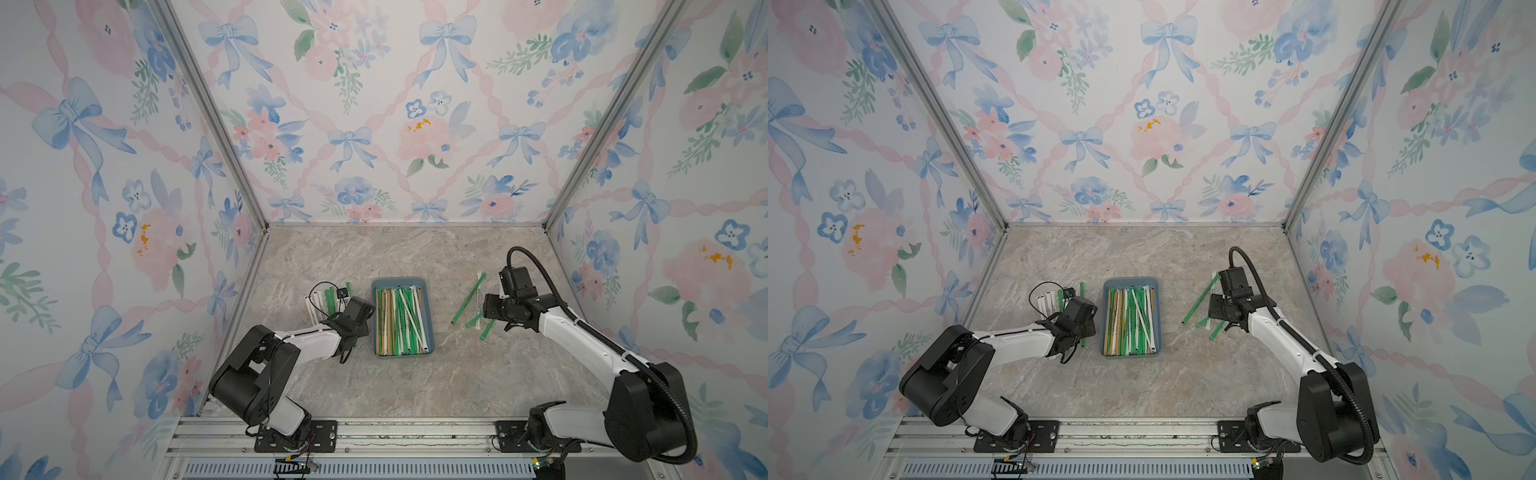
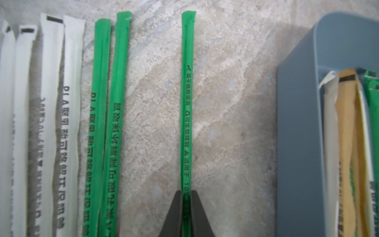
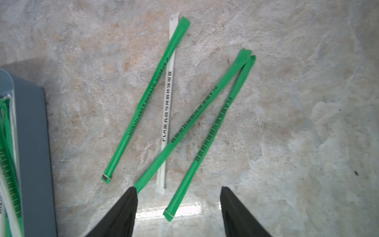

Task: Put the straws into the storage box
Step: Pick up the straw from the center of the board, then place the straw in the storage box.

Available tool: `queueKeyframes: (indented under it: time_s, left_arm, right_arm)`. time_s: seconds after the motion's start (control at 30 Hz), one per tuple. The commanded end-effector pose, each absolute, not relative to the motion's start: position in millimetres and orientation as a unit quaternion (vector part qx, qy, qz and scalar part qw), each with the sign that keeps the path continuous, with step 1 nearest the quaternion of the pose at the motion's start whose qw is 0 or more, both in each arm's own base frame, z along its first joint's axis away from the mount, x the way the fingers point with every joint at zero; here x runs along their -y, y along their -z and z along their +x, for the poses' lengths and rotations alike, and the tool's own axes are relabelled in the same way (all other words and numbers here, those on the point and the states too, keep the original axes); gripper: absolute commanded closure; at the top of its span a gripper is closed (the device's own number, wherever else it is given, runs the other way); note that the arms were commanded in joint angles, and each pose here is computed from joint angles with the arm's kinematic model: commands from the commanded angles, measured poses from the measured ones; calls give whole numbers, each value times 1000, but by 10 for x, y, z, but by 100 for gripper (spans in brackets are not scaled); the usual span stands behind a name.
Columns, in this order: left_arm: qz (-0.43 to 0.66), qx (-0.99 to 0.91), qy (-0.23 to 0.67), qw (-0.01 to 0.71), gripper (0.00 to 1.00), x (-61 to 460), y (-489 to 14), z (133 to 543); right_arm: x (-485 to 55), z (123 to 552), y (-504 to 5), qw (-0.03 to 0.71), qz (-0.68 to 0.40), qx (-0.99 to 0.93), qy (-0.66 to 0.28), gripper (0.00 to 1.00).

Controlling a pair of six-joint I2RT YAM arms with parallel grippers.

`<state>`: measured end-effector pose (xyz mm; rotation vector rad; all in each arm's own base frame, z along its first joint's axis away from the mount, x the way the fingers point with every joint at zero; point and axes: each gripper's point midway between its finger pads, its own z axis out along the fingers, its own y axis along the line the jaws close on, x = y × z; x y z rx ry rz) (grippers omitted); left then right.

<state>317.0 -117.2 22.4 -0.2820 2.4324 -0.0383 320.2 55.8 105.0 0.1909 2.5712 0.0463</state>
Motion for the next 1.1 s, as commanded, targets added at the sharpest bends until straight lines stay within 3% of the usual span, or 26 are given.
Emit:
queueKeyframes:
  time_s: [0.0, 0.3, 0.5, 0.63, 1.07]
  left_arm:
    - [-96, -948, 3, 304, 97, 1124, -71, 3025]
    - [-82, -933, 48, 347, 100, 1305, -459, 3106]
    - [-46, -906, 110, 407, 100, 1788, -1030, 3105]
    - [-38, -902, 156, 400, 100, 2112, -1157, 3090]
    - [-4, -924, 172, 340, 99, 2534, -815, 2949]
  right_arm:
    - [-435, 3125, -1037, 273, 76, -959, -7, 33]
    - [-344, 3125, -1026, 271, 92, -958, -13, 32]
    - [-273, 3111, -985, 268, 110, -957, -18, 32]
    - [-219, 3084, -946, 263, 128, -956, -30, 32]
    - [-196, 3120, -933, 260, 138, -955, -36, 32]
